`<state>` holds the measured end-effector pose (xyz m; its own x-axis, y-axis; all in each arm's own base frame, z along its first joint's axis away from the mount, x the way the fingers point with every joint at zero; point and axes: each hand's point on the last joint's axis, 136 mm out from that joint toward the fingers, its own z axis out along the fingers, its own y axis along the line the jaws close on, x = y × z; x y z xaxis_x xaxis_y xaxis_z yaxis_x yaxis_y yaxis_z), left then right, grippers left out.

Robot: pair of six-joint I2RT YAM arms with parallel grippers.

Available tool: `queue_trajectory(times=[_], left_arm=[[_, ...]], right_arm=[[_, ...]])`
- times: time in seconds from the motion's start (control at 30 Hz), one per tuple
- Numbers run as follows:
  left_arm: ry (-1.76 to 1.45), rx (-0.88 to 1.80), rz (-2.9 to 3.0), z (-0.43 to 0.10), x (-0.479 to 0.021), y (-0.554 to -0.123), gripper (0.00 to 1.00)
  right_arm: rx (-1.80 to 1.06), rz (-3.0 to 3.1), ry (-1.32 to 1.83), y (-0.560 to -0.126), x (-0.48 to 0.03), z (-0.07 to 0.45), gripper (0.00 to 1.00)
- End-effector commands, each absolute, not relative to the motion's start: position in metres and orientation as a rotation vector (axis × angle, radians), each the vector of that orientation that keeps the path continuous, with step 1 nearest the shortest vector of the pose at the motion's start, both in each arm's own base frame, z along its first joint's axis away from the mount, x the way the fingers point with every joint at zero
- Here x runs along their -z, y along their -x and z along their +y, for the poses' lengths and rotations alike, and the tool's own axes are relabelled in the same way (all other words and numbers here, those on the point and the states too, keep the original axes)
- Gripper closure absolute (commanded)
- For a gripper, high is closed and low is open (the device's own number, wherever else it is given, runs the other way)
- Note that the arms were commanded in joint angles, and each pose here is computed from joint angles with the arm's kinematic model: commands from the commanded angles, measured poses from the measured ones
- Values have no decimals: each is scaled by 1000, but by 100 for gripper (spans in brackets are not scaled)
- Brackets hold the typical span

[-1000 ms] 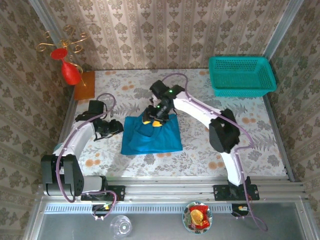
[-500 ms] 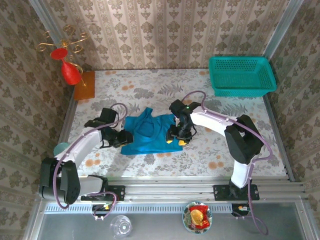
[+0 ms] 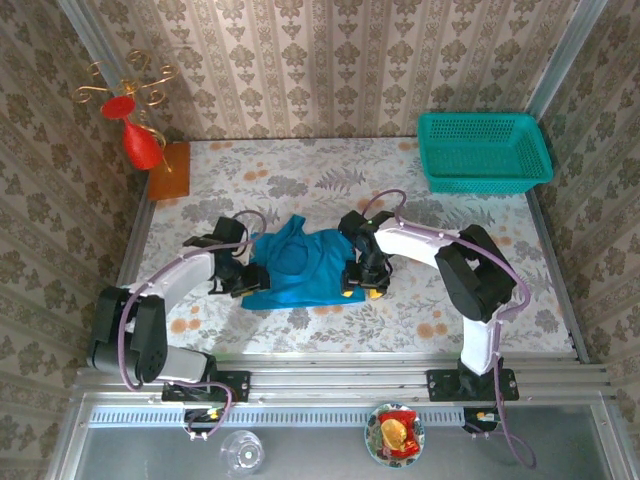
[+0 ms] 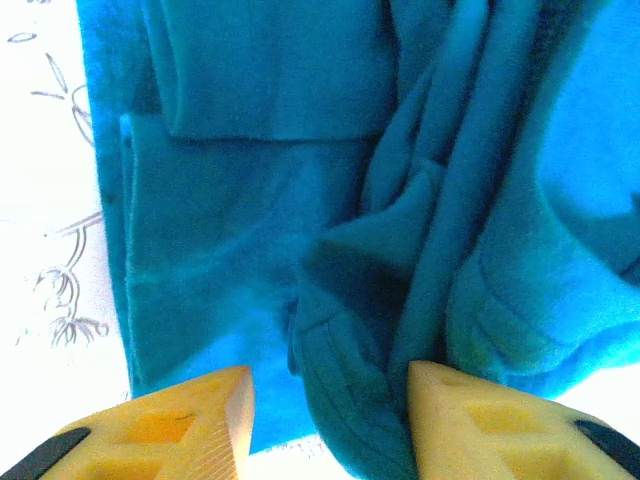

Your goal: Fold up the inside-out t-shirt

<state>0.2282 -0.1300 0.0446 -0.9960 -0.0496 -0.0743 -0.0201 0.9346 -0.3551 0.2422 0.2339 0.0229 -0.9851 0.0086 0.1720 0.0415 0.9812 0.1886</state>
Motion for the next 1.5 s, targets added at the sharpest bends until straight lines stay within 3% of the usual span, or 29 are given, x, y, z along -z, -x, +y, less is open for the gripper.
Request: queue_trajectory(times=[0.0,0.17,0.3,0.4,0.53,0.67,0.87,0.9,1.03,1.2,1.47], left_arm=[[2,574,2971,-137,-43,-240,55],[4,594,2978,-141,-37,-244,59],[7,586,2983,-141,-38,-246,75],[32,580,2980,-140,-49,-244,93],[95,521,3004,-131,-64,-232,100],[212,450,3051,-118,-59,-213,100],[332,419,3102,-112,-42,-200,100],[343,411,3109,-112,-38,-199,100],[353,319,3134,-102,-30,-200,82],[302,262,3071,-95,-62,-210,68],[113,443,3016,-120,-94,-215,66]], right_arm=[[220,-2951,38,-238,-11,227,40],[215,-2945,53,-236,-5,226,42],[216,-2944,67,-236,-3,226,47],[206,-2947,79,-235,-2,224,59],[171,-2954,99,-233,0,217,72],[119,-2952,114,-230,4,208,83],[101,-2944,140,-227,8,204,84],[104,-2945,142,-228,8,204,83],[123,-2948,148,-229,4,207,77],[158,-2970,145,-232,-13,210,71],[178,-3012,117,-238,-42,212,63]])
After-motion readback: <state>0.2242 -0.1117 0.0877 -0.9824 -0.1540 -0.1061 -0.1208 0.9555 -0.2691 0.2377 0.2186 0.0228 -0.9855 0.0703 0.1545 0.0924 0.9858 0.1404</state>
